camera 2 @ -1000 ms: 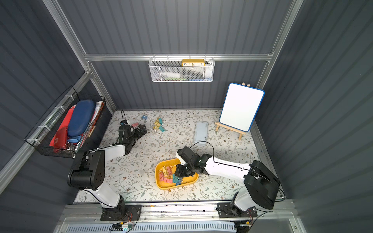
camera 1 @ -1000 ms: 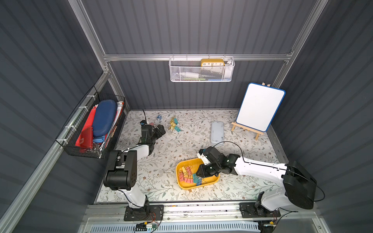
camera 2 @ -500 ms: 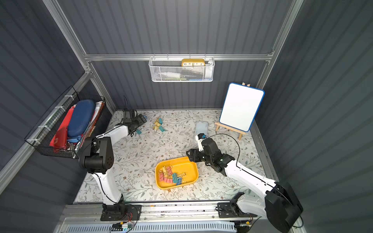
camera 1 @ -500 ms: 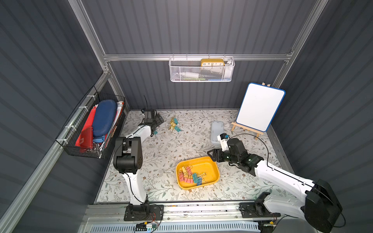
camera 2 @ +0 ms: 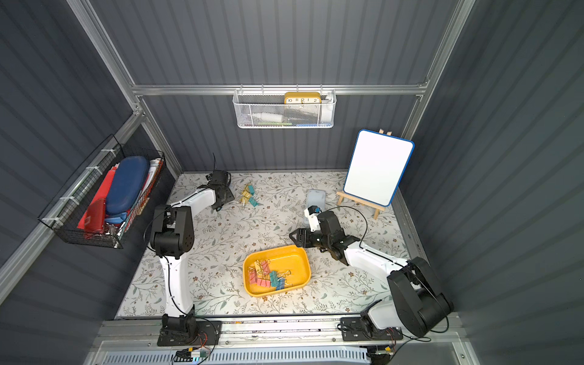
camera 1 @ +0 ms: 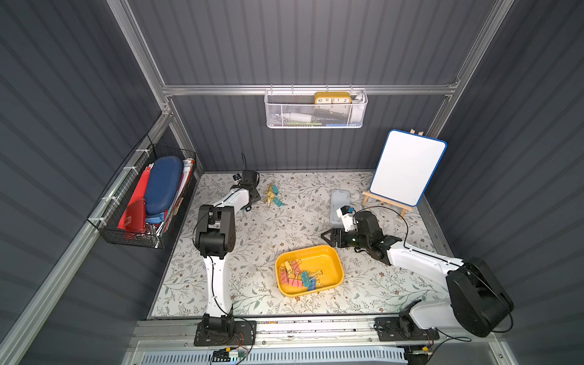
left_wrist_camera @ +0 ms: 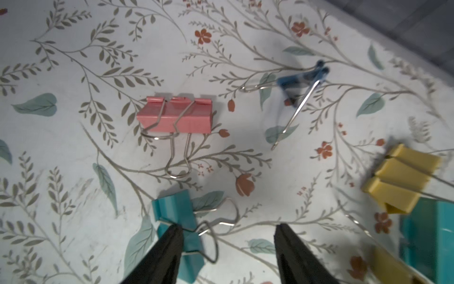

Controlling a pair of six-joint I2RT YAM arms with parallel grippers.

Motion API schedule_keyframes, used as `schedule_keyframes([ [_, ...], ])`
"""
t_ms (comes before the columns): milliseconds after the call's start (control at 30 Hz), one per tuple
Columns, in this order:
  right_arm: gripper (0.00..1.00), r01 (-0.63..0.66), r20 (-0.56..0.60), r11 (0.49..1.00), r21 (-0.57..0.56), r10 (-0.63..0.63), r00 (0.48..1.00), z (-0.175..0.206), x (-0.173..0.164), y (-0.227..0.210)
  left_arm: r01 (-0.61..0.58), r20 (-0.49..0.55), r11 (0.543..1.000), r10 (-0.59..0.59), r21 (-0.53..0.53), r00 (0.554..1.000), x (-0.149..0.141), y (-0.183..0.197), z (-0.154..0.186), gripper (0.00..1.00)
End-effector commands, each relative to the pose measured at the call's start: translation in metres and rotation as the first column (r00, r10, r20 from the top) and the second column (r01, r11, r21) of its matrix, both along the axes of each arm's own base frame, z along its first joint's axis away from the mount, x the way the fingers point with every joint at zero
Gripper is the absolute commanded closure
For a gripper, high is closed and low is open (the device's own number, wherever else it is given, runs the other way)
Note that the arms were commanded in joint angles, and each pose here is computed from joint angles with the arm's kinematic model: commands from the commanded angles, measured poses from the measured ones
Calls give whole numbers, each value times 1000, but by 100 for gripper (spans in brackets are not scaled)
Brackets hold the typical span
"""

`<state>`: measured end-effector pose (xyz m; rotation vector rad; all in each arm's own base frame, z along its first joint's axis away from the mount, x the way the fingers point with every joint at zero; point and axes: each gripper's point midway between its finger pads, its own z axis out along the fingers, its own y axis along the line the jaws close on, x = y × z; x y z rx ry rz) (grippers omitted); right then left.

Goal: Put the binder clips in the storage box
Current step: Pick up the binder clip at the center of the board.

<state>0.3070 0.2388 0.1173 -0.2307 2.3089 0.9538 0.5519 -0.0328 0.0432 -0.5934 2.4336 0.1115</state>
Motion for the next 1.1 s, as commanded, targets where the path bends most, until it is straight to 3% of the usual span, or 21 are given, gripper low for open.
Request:
schedule_keyframes([
  [0, 26, -16, 45, 1000, 16, 15, 999, 1, -2, -1, -53, -62, 996, 58, 75, 996, -9, 17, -11, 43],
  [133, 25, -25, 60, 1000, 18, 24, 998, -3, -5, -1, -73, -71, 991, 81, 111, 994, -11, 23, -13, 55],
  [300, 25, -44, 58, 998, 37, 42, 997, -9, -6, 2, -87, -67, 987, 96, 135, 993, -13, 26, -6, 61],
  [367, 25, -53, 53, 998, 41, 51, 997, -11, -7, 4, -89, -57, 986, 98, 138, 994, -13, 27, 1, 55],
  [433, 25, -63, 48, 997, 46, 61, 997, -12, -8, 5, -90, -43, 986, 97, 142, 994, -11, 27, 9, 42],
  [500, 26, -67, 46, 996, 51, 65, 997, -13, -9, 6, -88, -37, 984, 95, 152, 995, -10, 28, 13, 43],
  [833, 25, -57, 68, 997, 43, 54, 996, -9, -10, 2, -97, -67, 983, 109, 154, 992, -9, 28, 6, 87],
  [933, 25, -23, 66, 999, 27, 21, 998, -12, -7, -3, -84, -67, 987, 94, 138, 993, -13, 22, 14, 97],
  [1067, 25, 13, 65, 1000, 13, -14, 998, -15, -3, -8, -33, -47, 997, 36, 66, 998, -19, -2, 39, 100],
])
